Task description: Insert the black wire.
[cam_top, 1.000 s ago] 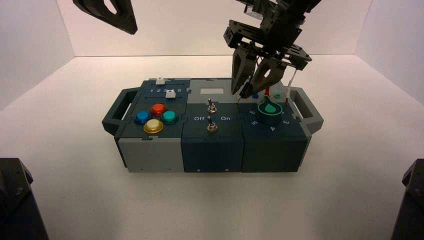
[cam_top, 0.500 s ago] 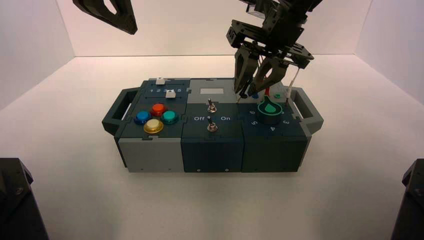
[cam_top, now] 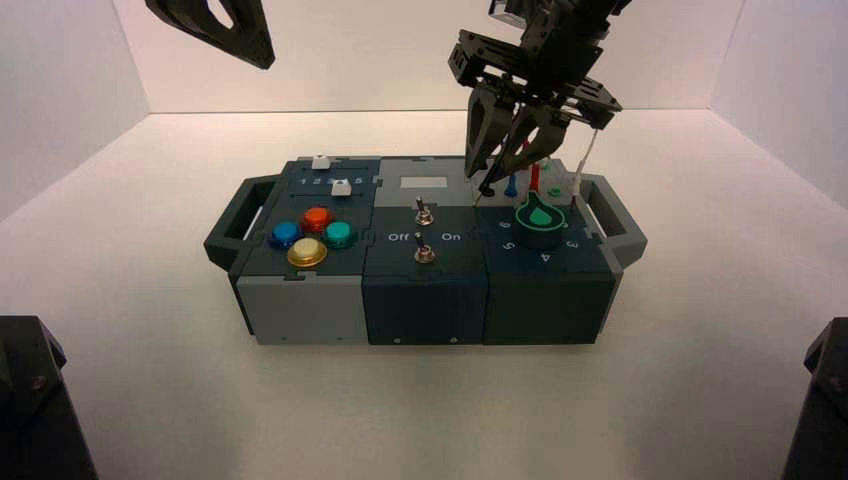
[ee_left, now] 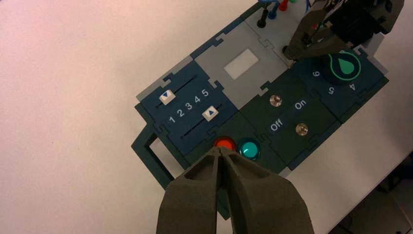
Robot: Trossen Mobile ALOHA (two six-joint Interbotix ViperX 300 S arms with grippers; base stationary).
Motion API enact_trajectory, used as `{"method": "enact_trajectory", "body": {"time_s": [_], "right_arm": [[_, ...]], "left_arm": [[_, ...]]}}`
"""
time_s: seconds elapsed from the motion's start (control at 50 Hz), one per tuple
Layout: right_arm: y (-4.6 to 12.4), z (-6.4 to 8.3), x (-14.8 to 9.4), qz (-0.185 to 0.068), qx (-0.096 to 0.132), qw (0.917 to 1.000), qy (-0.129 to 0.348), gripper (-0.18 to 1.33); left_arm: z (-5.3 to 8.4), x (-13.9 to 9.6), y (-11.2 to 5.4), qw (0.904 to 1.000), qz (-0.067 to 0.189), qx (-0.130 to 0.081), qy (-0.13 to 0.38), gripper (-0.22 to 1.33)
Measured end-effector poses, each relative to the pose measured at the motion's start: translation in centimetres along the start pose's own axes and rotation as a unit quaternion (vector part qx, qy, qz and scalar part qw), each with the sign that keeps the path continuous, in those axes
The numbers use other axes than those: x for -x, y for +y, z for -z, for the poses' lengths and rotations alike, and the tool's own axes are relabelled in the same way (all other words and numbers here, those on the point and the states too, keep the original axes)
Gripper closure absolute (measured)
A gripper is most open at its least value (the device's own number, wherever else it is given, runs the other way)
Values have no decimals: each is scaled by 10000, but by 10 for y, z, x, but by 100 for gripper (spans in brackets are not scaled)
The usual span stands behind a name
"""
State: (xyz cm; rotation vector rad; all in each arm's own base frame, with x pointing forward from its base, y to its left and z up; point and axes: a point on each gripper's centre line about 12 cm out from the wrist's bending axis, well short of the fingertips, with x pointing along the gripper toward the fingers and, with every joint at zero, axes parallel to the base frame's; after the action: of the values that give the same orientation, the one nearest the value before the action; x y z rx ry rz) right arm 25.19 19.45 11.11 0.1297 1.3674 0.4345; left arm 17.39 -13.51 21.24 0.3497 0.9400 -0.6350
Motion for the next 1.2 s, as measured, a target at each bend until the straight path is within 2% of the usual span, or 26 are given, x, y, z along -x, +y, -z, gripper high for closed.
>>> {"method": "enact_trajectory", "body": {"time_s": [0.7,0.82,0.84,0.86,0.88,0.9,0.92,0.94,0.96,1.2], "right_arm": [[-1,2,-1,9,3,10000,52,41],[-1,3,-1,14,-1,10000,73,56],[-1,3,-1,17,-3,10000,73,66],[-1,3,-1,15,-1,10000,66,67],[-1,3,-1,17,-3,10000,73,74],[-1,3,-1,17,-3,10000,73,88],[-1,3,-1,22,4,10000,65,91],[-1,3,-1,11,-15,10000,50,105],[-1,3,-1,15,-1,10000,50,110],[-3,2,-2,60,46,10000,11,111]], "left_arm": [[0,1,0,10000,4,-7,-15,128],[0,1,0,10000,8,-1,-16,128],[0,1,0,10000,4,-7,-15,128],[0,1,0,10000,3,-7,-23,128],[0,1,0,10000,4,-7,-15,128],[0,1,0,10000,8,-8,-16,128],[0,1,0,10000,7,-8,-31,128],[0,1,0,10000,3,-7,-23,128],[0,1,0,10000,3,-7,-23,128],[-1,3,0,10000,1,-15,-69,128]]}}
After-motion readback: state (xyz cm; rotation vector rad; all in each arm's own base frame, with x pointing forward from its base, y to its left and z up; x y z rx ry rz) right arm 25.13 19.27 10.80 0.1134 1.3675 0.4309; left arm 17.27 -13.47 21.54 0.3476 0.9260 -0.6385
